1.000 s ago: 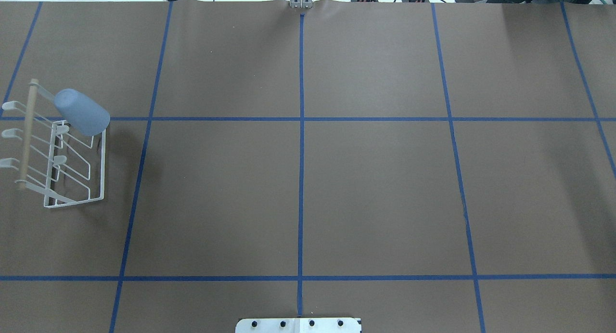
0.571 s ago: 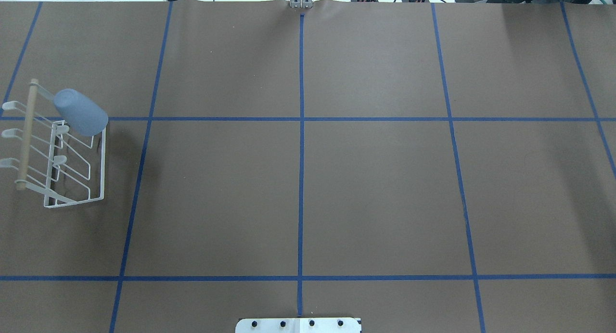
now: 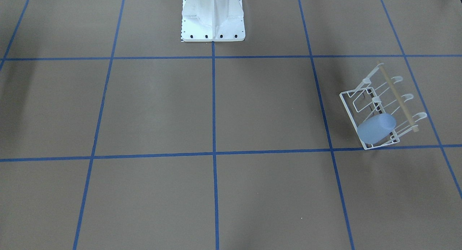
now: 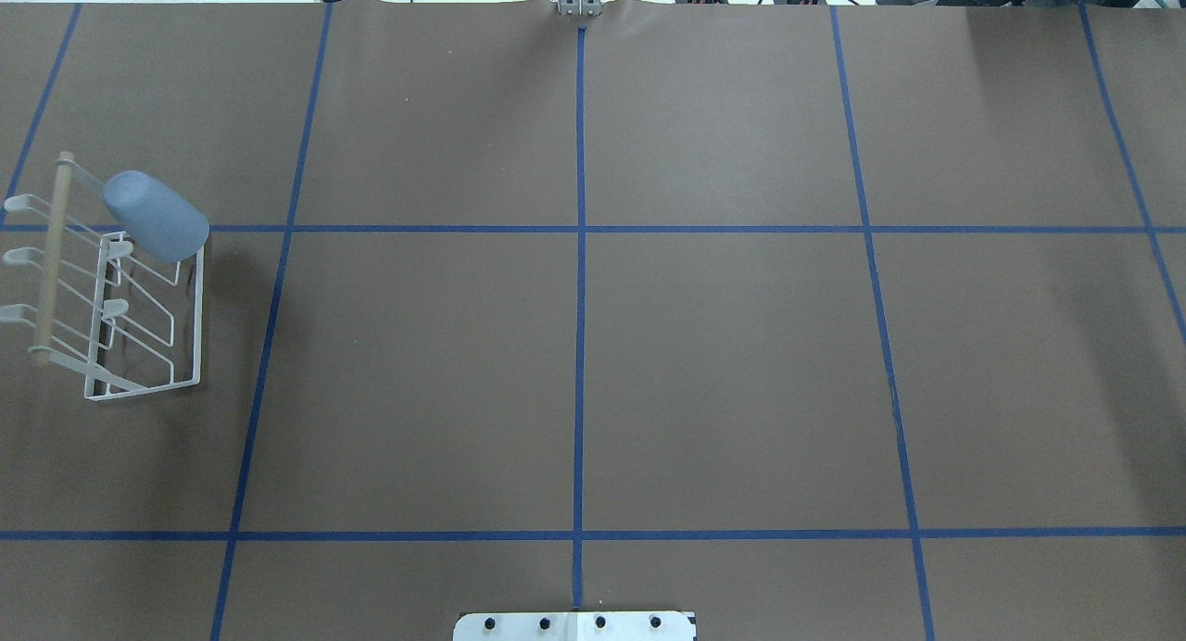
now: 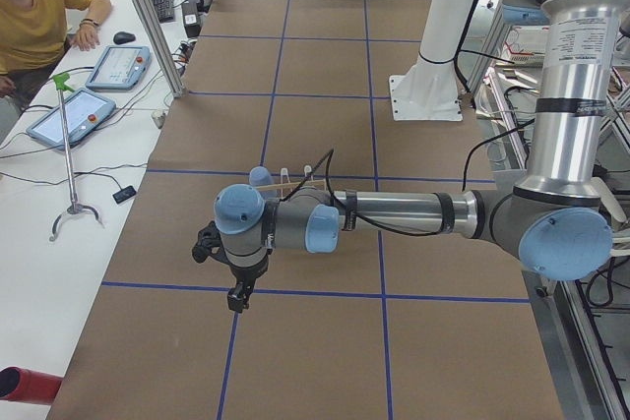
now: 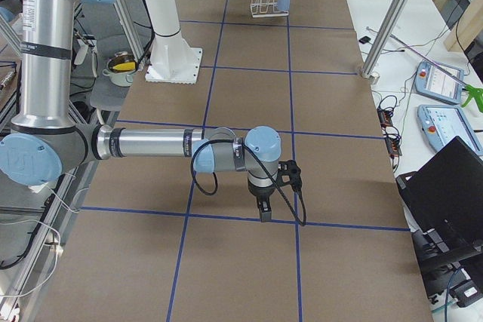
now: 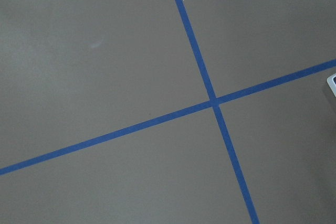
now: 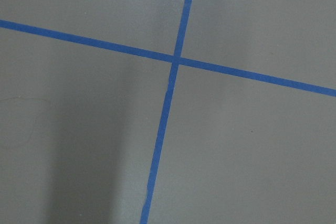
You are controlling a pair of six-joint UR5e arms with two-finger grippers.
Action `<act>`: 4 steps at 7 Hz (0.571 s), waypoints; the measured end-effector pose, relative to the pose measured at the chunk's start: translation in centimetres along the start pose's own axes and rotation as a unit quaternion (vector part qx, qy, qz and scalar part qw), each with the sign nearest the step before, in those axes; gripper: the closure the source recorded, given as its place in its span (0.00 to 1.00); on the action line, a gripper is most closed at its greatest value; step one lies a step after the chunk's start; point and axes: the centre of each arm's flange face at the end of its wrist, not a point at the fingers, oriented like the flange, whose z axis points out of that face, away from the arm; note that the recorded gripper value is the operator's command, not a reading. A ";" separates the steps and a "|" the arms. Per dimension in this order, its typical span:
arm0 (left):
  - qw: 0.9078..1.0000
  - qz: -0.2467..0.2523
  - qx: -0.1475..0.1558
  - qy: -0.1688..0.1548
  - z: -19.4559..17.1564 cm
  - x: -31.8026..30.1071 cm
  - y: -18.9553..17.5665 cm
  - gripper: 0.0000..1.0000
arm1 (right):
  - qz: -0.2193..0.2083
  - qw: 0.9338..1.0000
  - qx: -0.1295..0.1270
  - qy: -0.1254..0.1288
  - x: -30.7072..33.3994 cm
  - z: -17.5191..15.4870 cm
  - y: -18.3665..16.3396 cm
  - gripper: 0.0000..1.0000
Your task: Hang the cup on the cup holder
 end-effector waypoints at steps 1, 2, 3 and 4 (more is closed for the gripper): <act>1.000 0.003 0.002 0.000 -0.2 0.4 0.8 0.02 | 0.001 1.000 0.000 0.000 0.0 0.0 0.0 0.00; 1.000 0.005 0.003 -0.001 -0.3 0.6 1.2 0.02 | 0.001 1.000 0.000 0.000 0.0 0.0 0.0 0.00; 1.000 0.006 0.004 -0.001 -0.3 0.7 1.3 0.02 | 0.000 1.000 0.000 0.000 0.0 0.0 0.0 0.00; 1.000 0.005 0.004 -0.001 -0.3 0.8 1.3 0.02 | -0.004 1.000 0.001 0.000 0.0 0.0 0.0 0.00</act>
